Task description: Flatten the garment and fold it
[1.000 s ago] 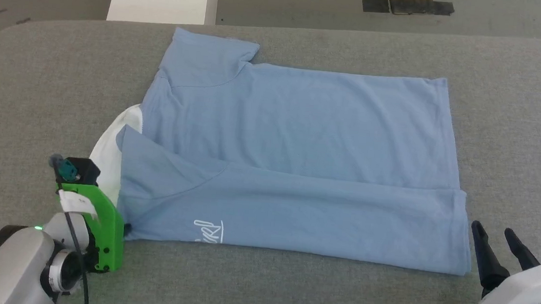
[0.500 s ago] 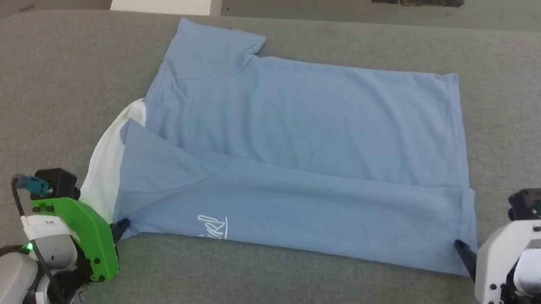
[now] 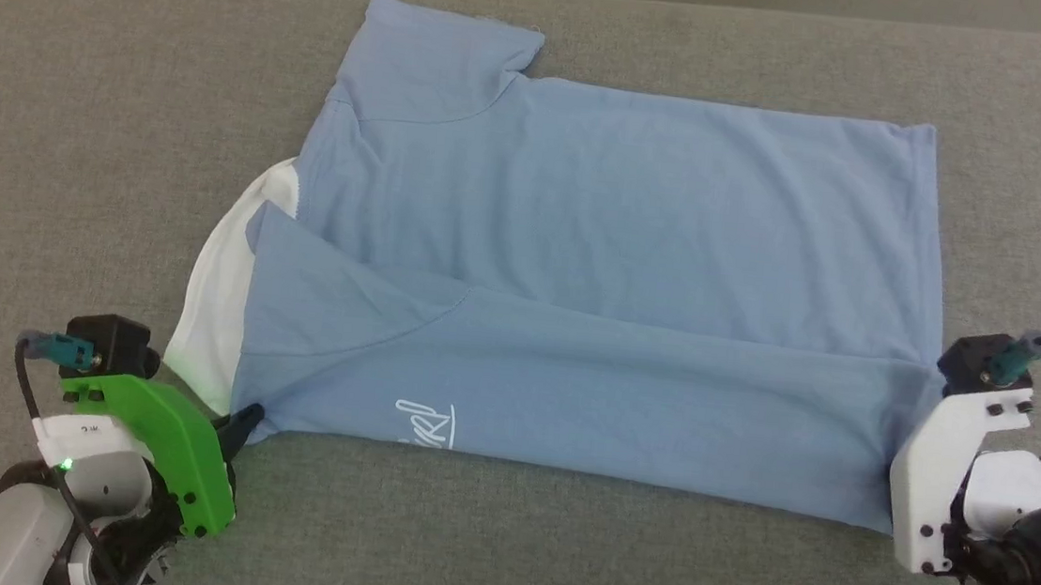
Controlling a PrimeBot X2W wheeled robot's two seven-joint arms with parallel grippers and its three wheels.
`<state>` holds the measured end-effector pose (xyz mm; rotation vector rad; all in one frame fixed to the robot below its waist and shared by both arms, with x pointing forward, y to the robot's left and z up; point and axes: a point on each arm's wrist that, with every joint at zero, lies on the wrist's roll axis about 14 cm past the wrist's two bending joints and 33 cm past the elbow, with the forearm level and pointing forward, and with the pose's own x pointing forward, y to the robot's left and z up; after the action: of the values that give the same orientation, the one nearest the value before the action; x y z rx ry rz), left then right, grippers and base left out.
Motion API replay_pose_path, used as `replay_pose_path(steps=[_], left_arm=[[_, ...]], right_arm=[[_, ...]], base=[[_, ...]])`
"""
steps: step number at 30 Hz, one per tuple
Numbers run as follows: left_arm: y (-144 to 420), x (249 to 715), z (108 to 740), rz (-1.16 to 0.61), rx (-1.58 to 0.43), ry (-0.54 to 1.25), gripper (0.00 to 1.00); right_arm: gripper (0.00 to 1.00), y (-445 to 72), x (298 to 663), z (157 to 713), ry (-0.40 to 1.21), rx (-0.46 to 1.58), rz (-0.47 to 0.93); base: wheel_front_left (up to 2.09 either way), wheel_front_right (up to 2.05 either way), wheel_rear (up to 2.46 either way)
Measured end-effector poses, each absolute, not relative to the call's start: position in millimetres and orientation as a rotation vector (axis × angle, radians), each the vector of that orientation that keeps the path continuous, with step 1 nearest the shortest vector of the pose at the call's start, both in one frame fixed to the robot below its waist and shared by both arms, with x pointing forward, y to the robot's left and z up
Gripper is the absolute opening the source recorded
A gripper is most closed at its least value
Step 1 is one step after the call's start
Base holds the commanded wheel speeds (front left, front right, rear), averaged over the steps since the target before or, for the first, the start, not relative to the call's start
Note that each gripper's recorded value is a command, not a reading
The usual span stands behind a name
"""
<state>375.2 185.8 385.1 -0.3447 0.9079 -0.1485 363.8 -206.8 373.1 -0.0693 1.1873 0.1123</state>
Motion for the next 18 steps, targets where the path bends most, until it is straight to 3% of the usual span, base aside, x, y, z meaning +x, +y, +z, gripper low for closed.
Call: replay_pose_path(steps=[10,18], left_arm=[[184,371,435,-0.158,-0.349,0.774,0.0],[181,331,456,-0.16,-0.343,0.765,0.0]], right_arm=[[0.0,-226,373,433,0.981,-0.01,0.069],[0.0,-239,345,451,0.96,0.008,0.045]], base=[[0.0,0.0,0.0],[0.0,0.0,0.0]])
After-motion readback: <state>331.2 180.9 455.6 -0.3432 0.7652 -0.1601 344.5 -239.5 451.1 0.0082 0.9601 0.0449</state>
